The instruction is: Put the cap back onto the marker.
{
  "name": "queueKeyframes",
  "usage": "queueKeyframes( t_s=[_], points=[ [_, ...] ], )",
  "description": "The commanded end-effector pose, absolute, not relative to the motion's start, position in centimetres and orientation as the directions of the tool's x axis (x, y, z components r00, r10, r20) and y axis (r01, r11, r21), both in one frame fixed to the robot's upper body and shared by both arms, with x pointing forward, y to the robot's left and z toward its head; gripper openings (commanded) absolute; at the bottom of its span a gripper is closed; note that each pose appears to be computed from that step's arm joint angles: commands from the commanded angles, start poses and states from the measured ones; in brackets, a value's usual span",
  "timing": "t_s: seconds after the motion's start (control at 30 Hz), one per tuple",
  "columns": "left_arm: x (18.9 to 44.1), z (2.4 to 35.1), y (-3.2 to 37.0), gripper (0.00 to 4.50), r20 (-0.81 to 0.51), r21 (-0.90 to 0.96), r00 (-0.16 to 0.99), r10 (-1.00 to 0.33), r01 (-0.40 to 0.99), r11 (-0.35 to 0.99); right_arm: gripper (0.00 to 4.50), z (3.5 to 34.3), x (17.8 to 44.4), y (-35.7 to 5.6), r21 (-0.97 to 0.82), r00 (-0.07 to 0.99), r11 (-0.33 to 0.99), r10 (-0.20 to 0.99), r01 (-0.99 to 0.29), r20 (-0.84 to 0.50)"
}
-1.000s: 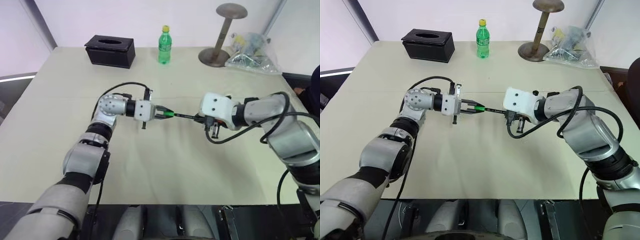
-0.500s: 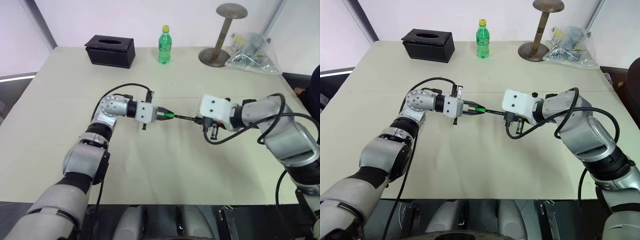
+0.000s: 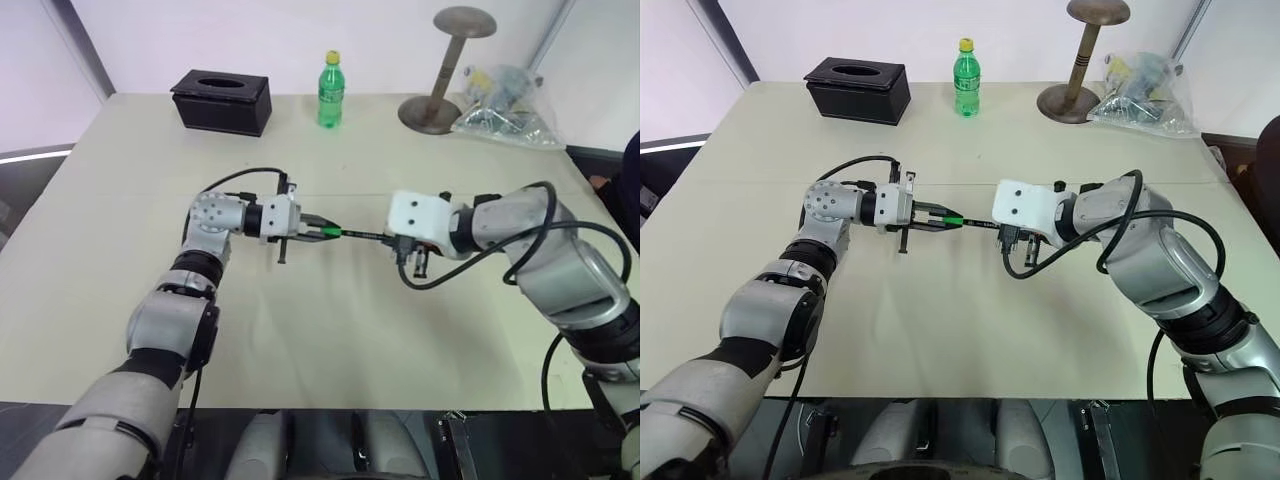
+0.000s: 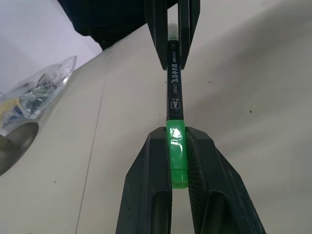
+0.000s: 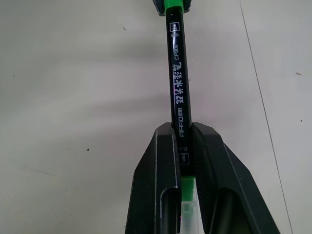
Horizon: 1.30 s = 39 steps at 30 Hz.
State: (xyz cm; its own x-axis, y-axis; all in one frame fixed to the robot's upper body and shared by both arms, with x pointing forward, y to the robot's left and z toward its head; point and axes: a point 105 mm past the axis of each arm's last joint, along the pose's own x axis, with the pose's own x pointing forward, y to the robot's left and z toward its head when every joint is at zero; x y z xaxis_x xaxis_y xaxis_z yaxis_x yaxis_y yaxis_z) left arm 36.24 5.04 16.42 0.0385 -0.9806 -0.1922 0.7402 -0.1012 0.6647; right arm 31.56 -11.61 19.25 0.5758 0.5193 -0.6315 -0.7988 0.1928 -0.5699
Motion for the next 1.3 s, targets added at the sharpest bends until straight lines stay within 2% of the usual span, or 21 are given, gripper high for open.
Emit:
queueKeyframes(
  t_s=[0.03, 0.6, 1.3],
  points=[
    [34.6, 18.7, 0.7, 0.00, -0.155, 0.783, -0.075, -0.985, 0.598, -0.169, 0.07, 20.3, 29.5, -7.2, -0.616, 0.485, 0.036, 0.654, -0.787, -0.581],
    [34.8, 16.5, 0.5, 0.00, -0.297, 0.793, -0.021, -0.955, 0.552, -0.259, 0.07, 19.0, 29.7, -6.9, -0.614, 0.486, 0.011, 0.623, -0.789, -0.613],
    [34.8, 14.6, 1.1, 0.00, -0.377, 0.785, 0.006, -0.926, 0.532, -0.316, 0.07, 20.5, 29.6, -6.2, -0.653, 0.513, 0.022, 0.641, -0.757, -0.572]
  ],
)
